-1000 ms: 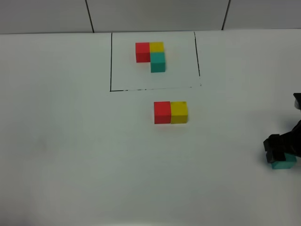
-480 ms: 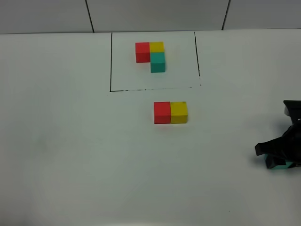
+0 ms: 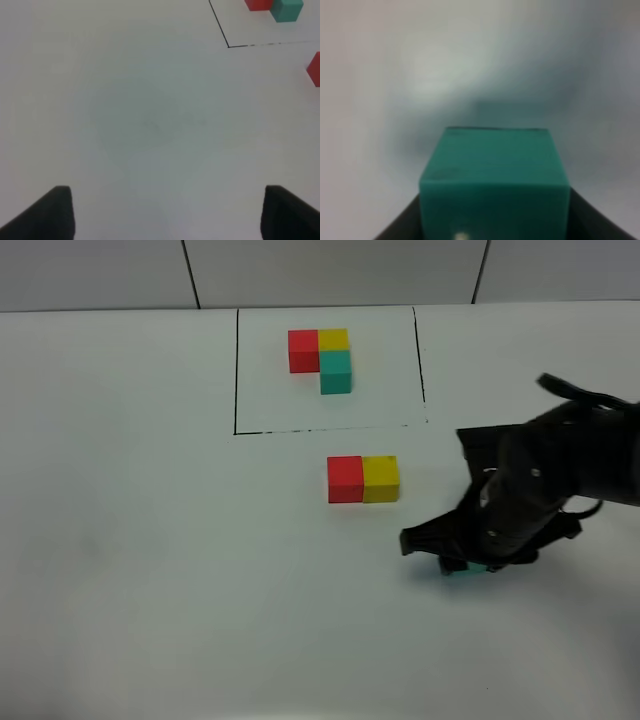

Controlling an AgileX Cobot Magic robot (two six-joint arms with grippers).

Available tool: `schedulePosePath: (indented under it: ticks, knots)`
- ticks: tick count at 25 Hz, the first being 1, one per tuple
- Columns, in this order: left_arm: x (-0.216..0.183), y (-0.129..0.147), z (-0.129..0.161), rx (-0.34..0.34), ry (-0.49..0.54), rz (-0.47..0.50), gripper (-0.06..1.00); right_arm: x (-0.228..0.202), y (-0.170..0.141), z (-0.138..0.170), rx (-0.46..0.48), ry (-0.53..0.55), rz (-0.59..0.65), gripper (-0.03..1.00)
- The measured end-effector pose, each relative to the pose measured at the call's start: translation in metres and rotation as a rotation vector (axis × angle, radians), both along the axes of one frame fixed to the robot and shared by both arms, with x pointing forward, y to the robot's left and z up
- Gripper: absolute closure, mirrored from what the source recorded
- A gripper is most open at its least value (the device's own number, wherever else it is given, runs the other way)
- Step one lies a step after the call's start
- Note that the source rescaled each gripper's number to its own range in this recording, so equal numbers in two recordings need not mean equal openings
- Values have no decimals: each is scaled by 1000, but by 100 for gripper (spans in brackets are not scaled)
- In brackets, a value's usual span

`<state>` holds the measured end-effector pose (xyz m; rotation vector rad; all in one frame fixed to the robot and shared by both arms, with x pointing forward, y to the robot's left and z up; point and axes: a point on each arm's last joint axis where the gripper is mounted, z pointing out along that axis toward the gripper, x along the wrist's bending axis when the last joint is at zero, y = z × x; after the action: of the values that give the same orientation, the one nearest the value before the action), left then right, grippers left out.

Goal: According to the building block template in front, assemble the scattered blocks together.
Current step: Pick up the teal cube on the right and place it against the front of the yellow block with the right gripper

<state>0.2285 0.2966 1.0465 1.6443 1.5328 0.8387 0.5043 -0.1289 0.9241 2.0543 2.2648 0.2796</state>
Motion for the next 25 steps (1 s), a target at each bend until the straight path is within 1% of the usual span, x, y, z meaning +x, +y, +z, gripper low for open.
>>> schedulePosePath:
  ticks: [3, 6, 9, 14, 25]
  knots:
    - [0, 0, 0, 0, 0, 0, -1, 11, 32, -5, -27, -22, 2, 95]
    - [0, 0, 0, 0, 0, 0, -1, 22, 57, -11, -19, -34, 11, 95]
    - [0, 0, 0, 0, 0, 0, -1, 31, 72, -19, -19, -35, 24, 95]
    - [0, 0, 0, 0, 0, 0, -1, 38, 78, -28, -24, -23, 13, 95]
    - [0, 0, 0, 0, 0, 0, -1, 46, 72, -34, -13, -14, -50, 96]
